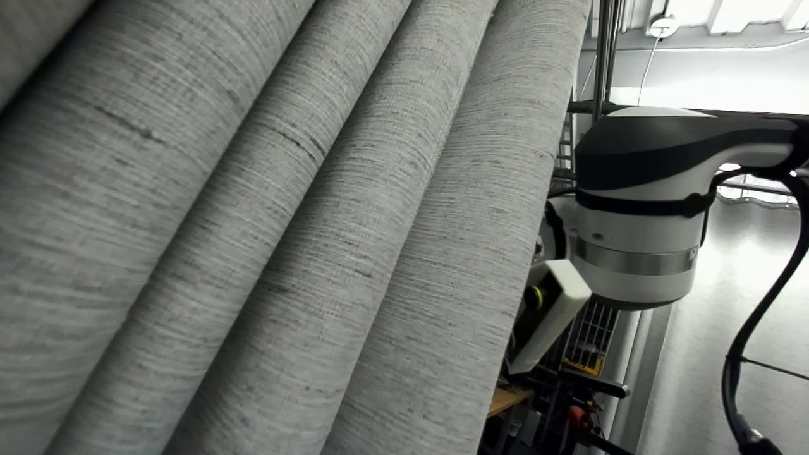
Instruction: Draw the curtain open
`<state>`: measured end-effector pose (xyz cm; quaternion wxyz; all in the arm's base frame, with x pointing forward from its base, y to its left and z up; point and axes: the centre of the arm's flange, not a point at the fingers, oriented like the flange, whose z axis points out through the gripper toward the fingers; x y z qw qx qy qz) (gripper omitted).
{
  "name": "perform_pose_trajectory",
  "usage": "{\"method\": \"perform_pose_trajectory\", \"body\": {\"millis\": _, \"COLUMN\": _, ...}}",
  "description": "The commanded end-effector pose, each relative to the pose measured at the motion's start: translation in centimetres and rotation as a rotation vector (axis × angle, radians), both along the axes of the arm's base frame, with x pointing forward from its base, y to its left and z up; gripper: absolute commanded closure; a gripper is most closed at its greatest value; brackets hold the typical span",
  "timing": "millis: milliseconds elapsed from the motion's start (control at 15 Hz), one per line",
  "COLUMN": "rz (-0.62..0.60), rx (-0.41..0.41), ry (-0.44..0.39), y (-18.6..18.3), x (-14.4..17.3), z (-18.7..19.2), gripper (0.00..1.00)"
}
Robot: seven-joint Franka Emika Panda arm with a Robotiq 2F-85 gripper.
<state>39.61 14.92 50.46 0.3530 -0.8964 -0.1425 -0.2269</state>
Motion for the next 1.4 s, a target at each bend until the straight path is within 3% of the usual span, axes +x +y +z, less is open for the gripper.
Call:
{"method": "perform_pose_trajectory", "body": {"millis": 0, "rz": 0.053, "rx": 0.037, "ry": 0.012, "y": 0.14, "x": -0.86, "z": 0.56, "gripper": 1.0}}
{"method": "perform_pose_trajectory", "body": {"millis": 733, "rz": 0.059, "rx": 0.096, "ry": 0.031, "y": 0.69, "x": -0.54, "z": 1.14, "gripper": 1.0}}
{"method": "perform_pose_trajectory", "body": {"millis": 1333, "rz": 0.017, "rx": 0.069, "ry": 0.049, "y": 0.04, "x": -0.53, "z": 0.38, "gripper": 0.99}}
